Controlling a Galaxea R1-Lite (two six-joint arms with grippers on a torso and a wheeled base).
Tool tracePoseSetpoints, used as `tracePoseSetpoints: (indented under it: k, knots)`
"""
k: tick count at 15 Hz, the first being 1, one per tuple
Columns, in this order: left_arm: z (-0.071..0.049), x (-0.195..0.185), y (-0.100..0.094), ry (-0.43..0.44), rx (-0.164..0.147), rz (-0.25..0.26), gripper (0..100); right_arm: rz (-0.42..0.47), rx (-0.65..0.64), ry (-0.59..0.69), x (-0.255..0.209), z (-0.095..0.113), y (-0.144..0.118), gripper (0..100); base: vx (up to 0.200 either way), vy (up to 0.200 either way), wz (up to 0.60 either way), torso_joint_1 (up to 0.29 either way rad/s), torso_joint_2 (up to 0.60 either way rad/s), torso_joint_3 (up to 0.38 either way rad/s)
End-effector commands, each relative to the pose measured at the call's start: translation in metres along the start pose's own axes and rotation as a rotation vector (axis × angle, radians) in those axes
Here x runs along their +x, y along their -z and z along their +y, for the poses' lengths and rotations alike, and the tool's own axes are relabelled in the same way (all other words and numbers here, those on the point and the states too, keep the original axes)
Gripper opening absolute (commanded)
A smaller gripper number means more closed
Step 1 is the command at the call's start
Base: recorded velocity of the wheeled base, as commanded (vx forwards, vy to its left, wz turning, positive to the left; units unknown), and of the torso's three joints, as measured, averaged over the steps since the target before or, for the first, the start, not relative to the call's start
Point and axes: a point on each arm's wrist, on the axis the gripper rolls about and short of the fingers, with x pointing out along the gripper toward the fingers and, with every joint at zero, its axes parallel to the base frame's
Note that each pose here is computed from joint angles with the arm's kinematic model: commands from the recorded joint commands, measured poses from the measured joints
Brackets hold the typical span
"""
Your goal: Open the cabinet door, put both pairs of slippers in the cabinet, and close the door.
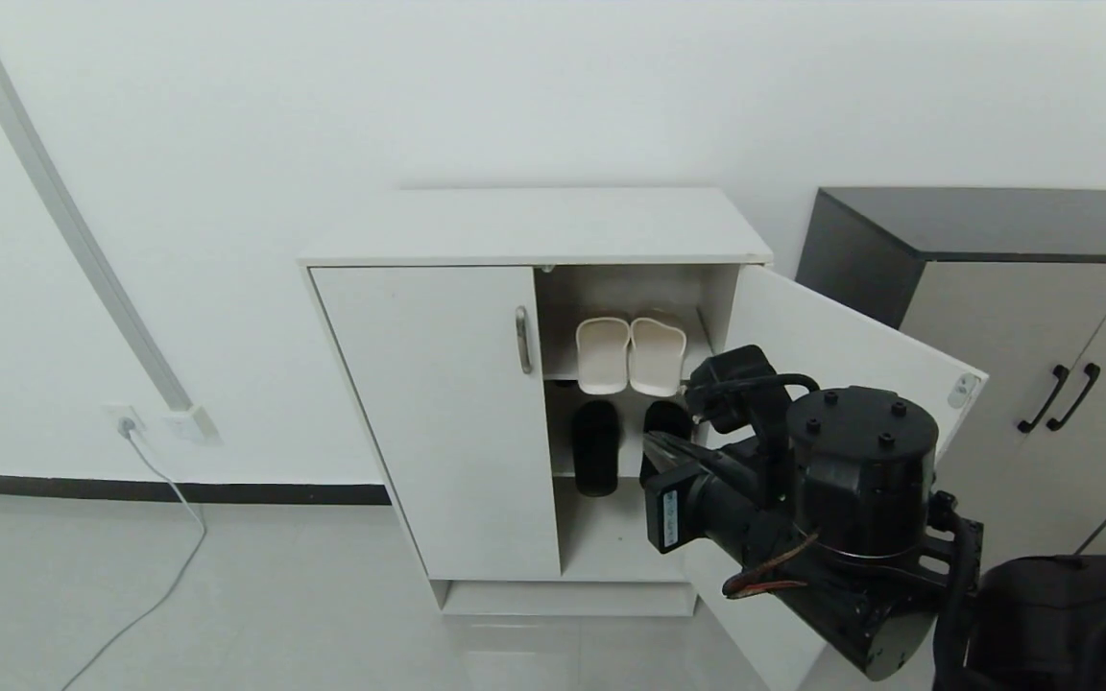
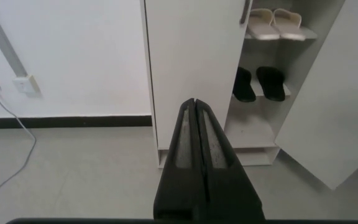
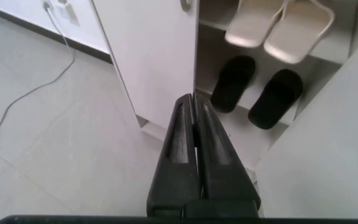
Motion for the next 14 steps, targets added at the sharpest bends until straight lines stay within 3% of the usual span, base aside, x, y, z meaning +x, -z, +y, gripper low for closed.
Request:
tracePoseSetpoints:
  k: [1,14]
  knots:
    - [0.0,0.0001,0.0,0.0,0.0,0.001,0,0.001,-0.001,-0.002,0.0,0.0007,0.0005,0,0.0,0.0,0.0,0.178,-0.49,-0.31]
    - [0.0,0.0001,0.0,0.002,-0.003,0.001,0,0.033,-0.046,0.014,0.0003,-0.0049,0.0099,0,0.0,0.0,0.0,0.225,-0.54,-0.319]
